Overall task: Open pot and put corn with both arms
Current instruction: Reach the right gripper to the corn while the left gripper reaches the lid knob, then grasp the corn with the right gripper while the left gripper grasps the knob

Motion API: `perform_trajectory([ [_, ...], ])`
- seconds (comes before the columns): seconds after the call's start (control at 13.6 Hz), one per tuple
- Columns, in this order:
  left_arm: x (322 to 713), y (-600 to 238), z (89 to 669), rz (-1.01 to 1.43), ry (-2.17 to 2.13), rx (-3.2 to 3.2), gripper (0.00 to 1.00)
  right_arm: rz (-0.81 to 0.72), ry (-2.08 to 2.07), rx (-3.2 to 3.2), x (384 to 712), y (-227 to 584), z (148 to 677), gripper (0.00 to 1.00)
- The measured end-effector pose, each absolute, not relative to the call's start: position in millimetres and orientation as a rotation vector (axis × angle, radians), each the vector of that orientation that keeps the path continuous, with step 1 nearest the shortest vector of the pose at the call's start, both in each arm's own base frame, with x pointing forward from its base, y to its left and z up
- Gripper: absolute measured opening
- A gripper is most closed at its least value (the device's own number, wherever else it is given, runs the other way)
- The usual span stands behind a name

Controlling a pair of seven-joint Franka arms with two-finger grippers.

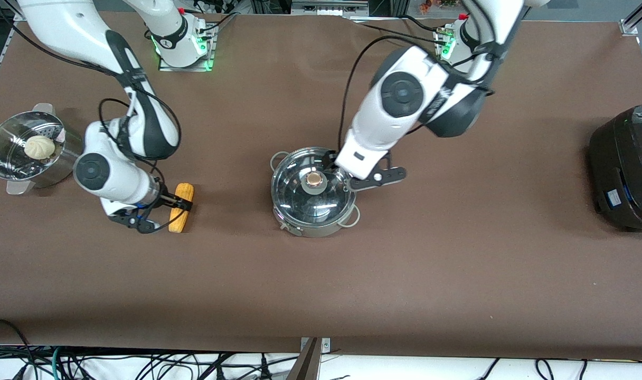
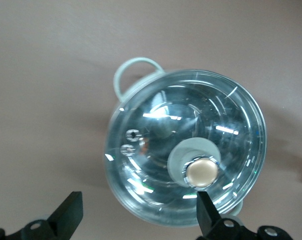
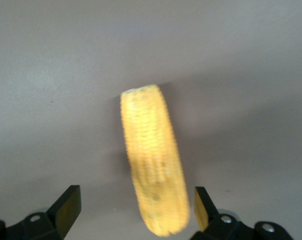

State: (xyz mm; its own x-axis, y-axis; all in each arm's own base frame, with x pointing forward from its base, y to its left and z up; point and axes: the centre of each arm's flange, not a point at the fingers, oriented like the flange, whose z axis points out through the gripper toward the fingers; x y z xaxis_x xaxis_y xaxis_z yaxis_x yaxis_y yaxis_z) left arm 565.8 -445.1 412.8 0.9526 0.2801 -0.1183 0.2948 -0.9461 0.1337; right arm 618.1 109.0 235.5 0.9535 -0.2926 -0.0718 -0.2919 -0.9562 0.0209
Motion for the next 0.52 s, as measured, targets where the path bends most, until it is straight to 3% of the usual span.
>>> perform_trajectory([
  [0.52,570,-504,376,-0.012,0.494,2.979,0.98,-0.045,-0.291,3.005,610,107,202,1.00],
])
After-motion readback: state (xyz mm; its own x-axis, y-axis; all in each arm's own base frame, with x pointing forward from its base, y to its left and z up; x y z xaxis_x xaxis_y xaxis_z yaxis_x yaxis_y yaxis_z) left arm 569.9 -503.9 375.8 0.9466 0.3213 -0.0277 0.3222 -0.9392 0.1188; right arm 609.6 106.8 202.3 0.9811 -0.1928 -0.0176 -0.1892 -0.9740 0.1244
